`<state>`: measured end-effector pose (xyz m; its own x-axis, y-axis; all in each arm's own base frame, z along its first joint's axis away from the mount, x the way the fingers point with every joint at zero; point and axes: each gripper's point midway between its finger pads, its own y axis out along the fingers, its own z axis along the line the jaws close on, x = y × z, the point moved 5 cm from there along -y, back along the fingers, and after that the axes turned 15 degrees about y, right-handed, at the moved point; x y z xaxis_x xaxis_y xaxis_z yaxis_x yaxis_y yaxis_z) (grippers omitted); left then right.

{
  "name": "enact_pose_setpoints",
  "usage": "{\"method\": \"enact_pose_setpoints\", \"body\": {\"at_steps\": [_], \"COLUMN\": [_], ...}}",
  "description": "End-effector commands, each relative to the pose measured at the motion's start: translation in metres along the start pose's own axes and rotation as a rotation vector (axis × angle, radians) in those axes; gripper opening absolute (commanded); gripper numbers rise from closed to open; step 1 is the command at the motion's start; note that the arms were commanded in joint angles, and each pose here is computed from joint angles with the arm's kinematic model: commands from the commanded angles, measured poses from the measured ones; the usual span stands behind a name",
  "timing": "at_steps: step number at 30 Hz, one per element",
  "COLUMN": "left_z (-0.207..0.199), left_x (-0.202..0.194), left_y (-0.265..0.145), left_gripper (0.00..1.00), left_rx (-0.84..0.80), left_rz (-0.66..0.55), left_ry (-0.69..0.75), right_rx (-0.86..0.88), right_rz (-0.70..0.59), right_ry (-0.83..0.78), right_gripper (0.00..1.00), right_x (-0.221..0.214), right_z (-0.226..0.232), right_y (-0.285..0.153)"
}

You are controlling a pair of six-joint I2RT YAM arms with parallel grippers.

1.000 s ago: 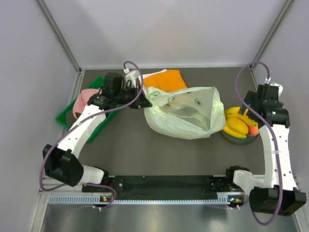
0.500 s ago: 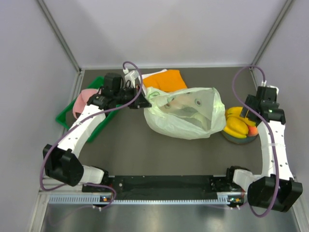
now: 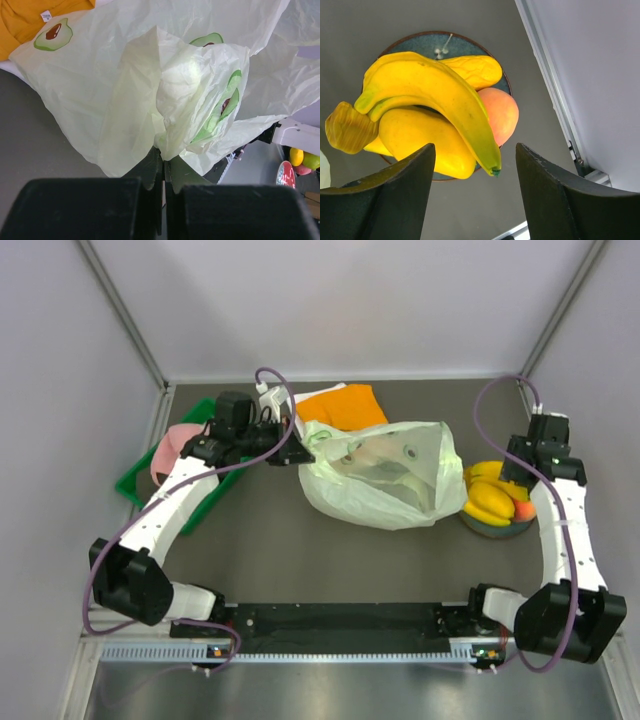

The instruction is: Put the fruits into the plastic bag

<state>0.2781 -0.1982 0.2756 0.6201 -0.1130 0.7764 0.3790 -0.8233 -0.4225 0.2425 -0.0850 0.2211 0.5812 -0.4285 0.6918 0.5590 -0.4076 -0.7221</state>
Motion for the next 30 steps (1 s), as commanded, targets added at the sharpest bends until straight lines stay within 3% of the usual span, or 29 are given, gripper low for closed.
{"method": "enact_pose_setpoints", "body": {"at_steps": [1, 22, 30], "left_z": [-0.002, 0.0, 0.002], "left_x": [0.006, 0.003, 0.002], "left_y": [0.0, 0.001, 0.002], "left_gripper": [0.0, 0.0, 0.0], "left_rx": [-0.028, -0.028, -0.023], "left_rz": [-0.037, -0.03, -0.025], "left_ry": [0.03, 0.025, 0.021], "right_rx": [-0.021, -0.059, -0.045], "right_rz": [-0.045, 0.0, 0.014], "right_ry": [-0.018, -0.072, -0.082], "right_gripper": [0.63, 0.52, 0.42], "right_x": [0.013, 0.005, 0.004], "right_z": [-0.003, -0.006, -0.003], "right_y": [0.009, 0.026, 0.028]}}
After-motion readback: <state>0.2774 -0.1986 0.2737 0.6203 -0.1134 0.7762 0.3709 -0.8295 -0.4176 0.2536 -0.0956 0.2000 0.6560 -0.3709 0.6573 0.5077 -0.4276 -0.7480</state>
